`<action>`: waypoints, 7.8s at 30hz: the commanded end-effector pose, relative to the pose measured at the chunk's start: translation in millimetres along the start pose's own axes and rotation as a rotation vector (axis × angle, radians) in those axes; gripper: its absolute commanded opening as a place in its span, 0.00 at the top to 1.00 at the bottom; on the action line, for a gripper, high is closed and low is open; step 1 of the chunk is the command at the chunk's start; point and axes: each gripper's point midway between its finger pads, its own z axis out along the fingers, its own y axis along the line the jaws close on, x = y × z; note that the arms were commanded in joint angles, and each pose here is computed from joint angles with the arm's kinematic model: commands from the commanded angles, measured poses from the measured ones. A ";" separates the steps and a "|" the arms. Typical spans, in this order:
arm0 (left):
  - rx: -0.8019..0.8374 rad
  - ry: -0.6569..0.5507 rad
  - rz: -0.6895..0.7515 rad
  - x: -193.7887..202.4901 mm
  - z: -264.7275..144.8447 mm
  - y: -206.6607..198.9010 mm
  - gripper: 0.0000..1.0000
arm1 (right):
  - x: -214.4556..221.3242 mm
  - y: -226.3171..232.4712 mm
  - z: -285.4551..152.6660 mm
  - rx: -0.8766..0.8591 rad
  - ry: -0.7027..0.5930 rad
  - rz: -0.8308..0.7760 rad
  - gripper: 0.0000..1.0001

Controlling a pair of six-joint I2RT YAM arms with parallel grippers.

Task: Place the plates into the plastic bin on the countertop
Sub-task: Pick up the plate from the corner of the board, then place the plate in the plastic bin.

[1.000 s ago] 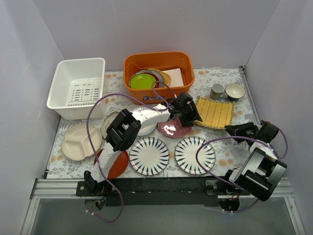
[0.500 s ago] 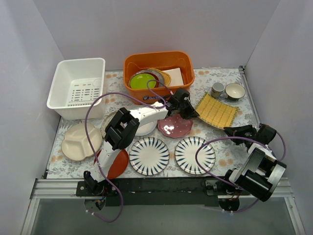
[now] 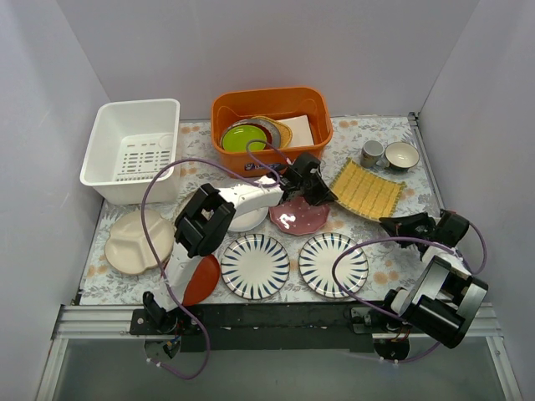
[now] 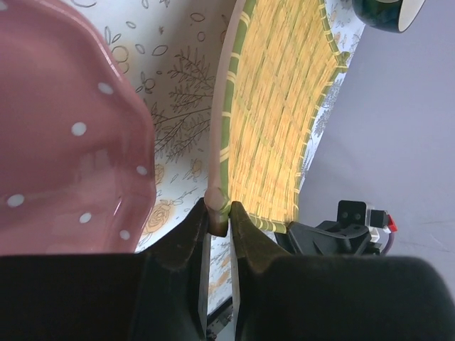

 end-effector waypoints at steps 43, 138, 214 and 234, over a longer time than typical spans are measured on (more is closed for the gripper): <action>0.090 0.162 0.085 96.4 -136.2 -19.9 1.00 | 48.3 -22.1 4.4 -0.097 0.234 -0.191 0.57; 0.254 -0.268 0.341 8.8 -235.7 -68.5 1.00 | 70.8 47.2 -45.0 -0.539 0.246 -0.175 0.14; 0.106 -1.002 -0.316 -322.8 -526.0 127.5 1.00 | 29.6 -16.1 -2.5 0.077 0.185 -0.469 0.11; 0.055 -1.197 -0.519 -347.3 -536.0 173.9 1.00 | 34.5 -24.7 0.9 0.074 0.210 -0.459 0.12</action>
